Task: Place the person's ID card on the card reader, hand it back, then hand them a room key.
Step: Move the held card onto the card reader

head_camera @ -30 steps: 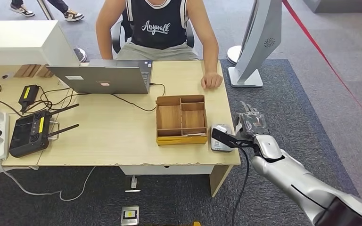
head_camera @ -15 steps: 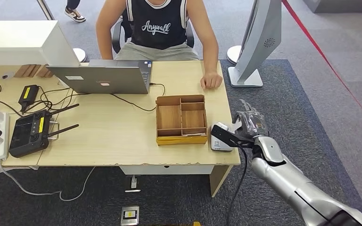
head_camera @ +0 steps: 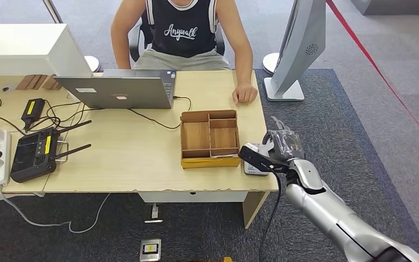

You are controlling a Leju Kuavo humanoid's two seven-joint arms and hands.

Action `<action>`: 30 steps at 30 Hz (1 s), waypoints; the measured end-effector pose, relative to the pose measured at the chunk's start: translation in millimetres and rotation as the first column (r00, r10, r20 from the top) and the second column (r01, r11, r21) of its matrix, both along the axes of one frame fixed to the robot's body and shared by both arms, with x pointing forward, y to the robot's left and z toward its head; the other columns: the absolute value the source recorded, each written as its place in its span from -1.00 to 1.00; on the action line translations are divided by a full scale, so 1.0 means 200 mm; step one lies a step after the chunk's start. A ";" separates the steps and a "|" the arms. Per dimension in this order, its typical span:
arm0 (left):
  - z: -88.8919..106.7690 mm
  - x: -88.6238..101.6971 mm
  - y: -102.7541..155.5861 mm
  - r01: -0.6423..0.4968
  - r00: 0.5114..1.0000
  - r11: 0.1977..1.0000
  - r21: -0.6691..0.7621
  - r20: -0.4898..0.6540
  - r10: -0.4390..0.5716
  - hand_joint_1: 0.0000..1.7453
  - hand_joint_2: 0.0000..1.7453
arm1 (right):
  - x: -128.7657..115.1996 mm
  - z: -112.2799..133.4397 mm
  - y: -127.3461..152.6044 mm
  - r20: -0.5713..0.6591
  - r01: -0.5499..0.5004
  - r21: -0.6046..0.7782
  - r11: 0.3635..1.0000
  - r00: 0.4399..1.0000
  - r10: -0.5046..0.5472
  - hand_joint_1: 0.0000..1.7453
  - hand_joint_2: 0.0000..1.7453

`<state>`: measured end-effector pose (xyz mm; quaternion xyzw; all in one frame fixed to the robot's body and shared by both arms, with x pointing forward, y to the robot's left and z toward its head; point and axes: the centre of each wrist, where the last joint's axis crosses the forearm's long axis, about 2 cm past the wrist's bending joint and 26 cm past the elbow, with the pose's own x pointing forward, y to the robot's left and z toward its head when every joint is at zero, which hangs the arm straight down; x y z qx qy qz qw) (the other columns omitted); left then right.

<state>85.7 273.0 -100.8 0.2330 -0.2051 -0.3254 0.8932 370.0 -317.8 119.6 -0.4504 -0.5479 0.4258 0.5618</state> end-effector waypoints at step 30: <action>0.00 -0.01 0.00 -0.006 1.000 1.000 0.003 -0.008 0.006 -1.00 -1.00 | -0.04 -0.10 0.09 -0.076 -0.026 0.020 0.999 0.997 0.028 1.00 1.00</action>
